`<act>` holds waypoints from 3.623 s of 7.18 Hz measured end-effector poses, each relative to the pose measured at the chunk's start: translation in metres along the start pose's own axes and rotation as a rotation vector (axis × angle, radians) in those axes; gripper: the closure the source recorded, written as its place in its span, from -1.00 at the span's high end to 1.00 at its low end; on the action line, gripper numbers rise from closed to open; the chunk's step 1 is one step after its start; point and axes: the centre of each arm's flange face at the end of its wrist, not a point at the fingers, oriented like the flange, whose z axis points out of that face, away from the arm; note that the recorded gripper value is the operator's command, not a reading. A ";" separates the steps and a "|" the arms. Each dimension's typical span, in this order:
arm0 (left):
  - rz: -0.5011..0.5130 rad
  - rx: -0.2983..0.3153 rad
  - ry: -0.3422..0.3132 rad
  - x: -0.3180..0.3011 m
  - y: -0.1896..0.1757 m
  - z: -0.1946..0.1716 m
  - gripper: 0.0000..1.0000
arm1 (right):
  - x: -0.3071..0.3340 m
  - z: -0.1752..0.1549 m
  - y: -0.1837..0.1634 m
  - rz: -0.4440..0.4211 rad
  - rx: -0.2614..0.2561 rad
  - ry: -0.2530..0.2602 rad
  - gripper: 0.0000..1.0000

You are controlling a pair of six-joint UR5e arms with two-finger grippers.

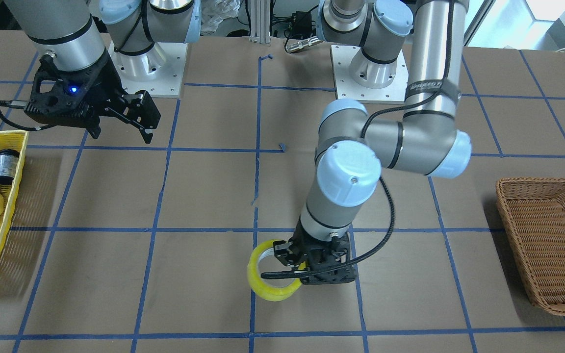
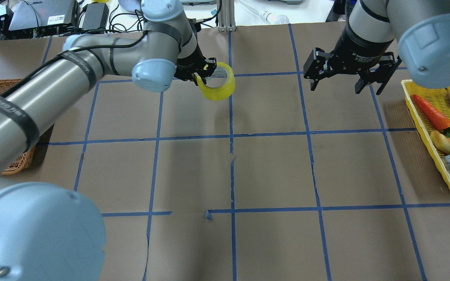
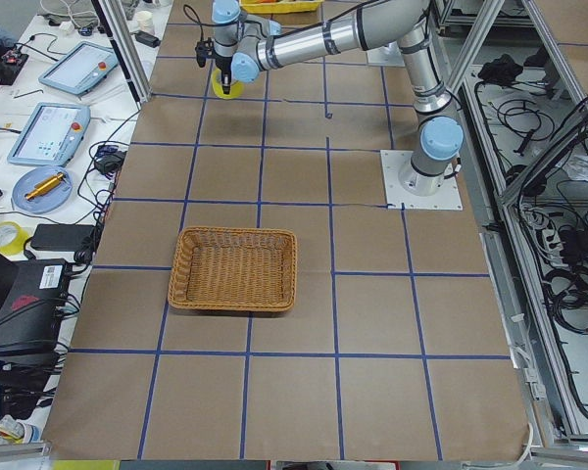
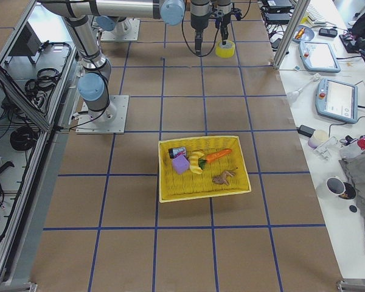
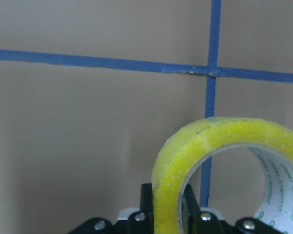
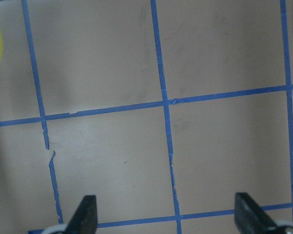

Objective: Transfer tape with both arms

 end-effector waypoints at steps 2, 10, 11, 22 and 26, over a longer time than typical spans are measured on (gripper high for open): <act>0.013 -0.038 -0.029 -0.130 -0.020 -0.069 -1.00 | 0.000 0.000 0.002 -0.003 -0.001 0.001 1.00; 0.223 -0.055 -0.158 -0.611 -0.007 -0.092 -1.00 | 0.006 0.002 0.004 -0.054 -0.001 0.055 1.00; 0.227 -0.046 -0.150 -0.624 -0.012 -0.062 -1.00 | 0.006 0.001 0.005 -0.055 0.000 0.055 1.00; 0.157 -0.053 -0.077 -0.220 -0.003 -0.228 1.00 | 0.011 0.001 0.018 -0.146 -0.084 0.061 1.00; 0.088 -0.059 -0.129 -0.072 0.111 -0.240 1.00 | 0.011 0.003 0.019 -0.141 -0.088 0.068 1.00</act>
